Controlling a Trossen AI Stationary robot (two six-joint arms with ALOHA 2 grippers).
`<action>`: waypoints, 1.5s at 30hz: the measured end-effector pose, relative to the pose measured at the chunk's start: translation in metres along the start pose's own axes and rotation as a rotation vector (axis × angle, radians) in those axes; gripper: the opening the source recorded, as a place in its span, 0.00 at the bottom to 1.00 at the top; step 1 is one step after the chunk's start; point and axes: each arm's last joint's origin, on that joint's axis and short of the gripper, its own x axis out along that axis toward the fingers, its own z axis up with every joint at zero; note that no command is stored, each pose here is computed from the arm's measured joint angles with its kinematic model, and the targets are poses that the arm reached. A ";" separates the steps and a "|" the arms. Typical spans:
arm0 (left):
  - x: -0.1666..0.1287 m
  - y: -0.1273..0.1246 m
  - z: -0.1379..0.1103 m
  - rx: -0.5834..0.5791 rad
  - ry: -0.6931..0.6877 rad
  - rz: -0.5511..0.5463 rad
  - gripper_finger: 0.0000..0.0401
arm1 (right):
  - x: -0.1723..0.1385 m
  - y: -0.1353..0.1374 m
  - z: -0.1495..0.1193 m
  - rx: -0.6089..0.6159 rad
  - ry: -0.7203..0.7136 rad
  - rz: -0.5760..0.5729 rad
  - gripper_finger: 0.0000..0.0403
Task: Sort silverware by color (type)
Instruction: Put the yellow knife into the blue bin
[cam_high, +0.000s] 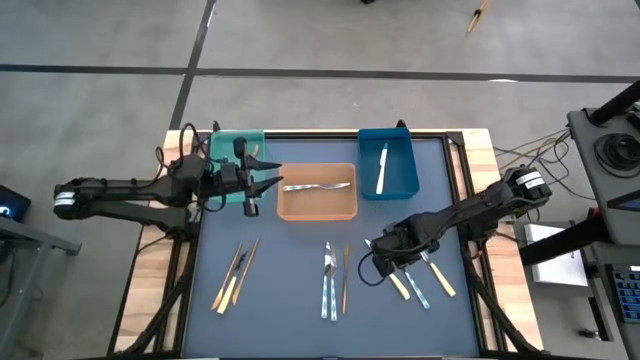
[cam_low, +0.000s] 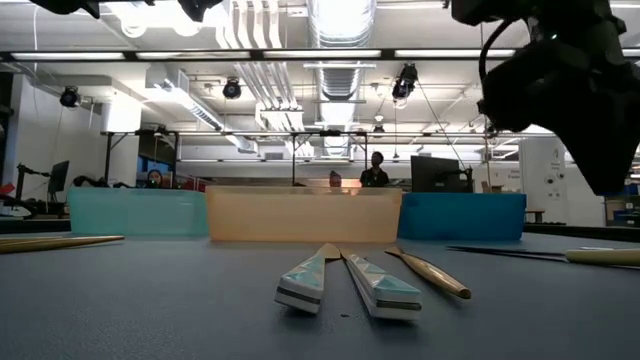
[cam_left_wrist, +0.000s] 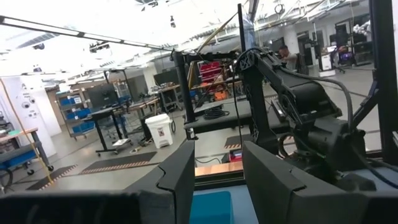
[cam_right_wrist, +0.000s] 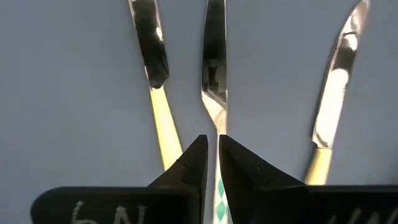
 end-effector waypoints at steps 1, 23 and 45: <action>0.000 0.000 0.000 0.009 0.002 0.000 0.29 | 0.002 0.000 0.000 0.007 -0.001 0.009 0.08; 0.001 -0.001 -0.004 0.049 0.034 -0.010 0.29 | 0.013 0.017 0.003 -0.069 -0.011 0.082 0.46; 0.004 -0.002 -0.007 0.072 0.047 -0.014 0.29 | 0.049 0.057 0.014 -0.218 0.041 -0.053 0.39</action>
